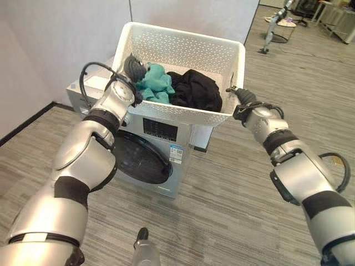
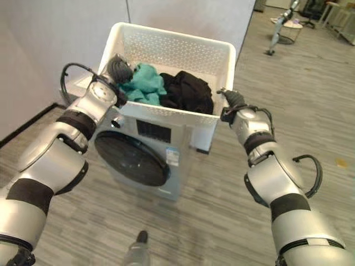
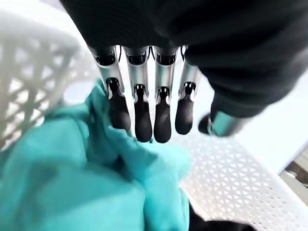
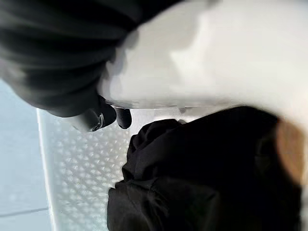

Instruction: Grab the laundry basket,head to the washer,open it,put in the laundry and shut it.

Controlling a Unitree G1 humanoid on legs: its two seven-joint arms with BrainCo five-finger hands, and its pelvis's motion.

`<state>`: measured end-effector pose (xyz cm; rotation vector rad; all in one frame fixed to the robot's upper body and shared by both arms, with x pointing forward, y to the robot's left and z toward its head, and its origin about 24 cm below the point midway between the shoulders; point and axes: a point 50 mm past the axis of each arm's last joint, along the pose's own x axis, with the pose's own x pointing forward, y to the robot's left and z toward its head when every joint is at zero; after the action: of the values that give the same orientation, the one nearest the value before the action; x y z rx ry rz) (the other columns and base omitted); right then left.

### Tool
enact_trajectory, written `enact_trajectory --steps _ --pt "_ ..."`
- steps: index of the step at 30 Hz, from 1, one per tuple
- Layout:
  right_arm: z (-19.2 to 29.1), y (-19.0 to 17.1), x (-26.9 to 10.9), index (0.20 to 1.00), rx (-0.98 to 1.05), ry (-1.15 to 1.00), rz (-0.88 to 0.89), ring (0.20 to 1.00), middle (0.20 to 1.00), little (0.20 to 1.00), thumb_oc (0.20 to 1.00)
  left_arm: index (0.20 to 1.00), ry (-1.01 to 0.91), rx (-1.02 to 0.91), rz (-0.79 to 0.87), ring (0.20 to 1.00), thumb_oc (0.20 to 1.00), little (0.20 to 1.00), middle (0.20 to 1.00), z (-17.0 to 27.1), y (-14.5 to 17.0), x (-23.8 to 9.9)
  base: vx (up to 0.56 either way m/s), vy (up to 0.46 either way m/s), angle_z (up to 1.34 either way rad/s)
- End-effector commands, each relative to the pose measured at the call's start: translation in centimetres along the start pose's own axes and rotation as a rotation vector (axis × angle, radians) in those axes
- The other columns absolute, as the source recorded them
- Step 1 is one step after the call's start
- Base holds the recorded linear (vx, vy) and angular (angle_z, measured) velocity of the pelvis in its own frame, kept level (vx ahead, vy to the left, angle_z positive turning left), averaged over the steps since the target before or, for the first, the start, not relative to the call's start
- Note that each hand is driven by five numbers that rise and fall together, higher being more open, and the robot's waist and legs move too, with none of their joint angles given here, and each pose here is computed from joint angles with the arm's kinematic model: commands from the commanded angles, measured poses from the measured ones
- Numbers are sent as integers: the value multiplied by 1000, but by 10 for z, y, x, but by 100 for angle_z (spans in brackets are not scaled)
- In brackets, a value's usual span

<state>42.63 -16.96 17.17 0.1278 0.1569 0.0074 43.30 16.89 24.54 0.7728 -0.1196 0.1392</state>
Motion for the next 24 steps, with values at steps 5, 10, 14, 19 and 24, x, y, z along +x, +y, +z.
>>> enact_trajectory --steps 5,10,14,19,24 --pt "96 11 -11 200 148 -322 70 200 200 200 200 1000 -93 36 60 1000 1000 1000 1000 37 22 5 337 431 -3" --pt "95 9 -10 200 170 -322 47 200 200 200 200 1000 -85 85 72 1000 1000 1000 1000 36 31 6 178 246 -56" --pt "98 3 -11 200 194 -319 19 200 200 200 200 1000 -103 96 113 1000 1000 1000 1000 44 43 6 81 -12 -37" --pt "92 -11 -10 200 233 -297 -36 200 200 200 200 1000 -134 105 111 1000 1000 1000 1000 52 38 6 150 20 9" --pt "94 -22 -12 200 218 -291 -88 200 200 200 200 1000 -171 89 113 1000 1000 1000 1000 65 34 5 55 27 8"
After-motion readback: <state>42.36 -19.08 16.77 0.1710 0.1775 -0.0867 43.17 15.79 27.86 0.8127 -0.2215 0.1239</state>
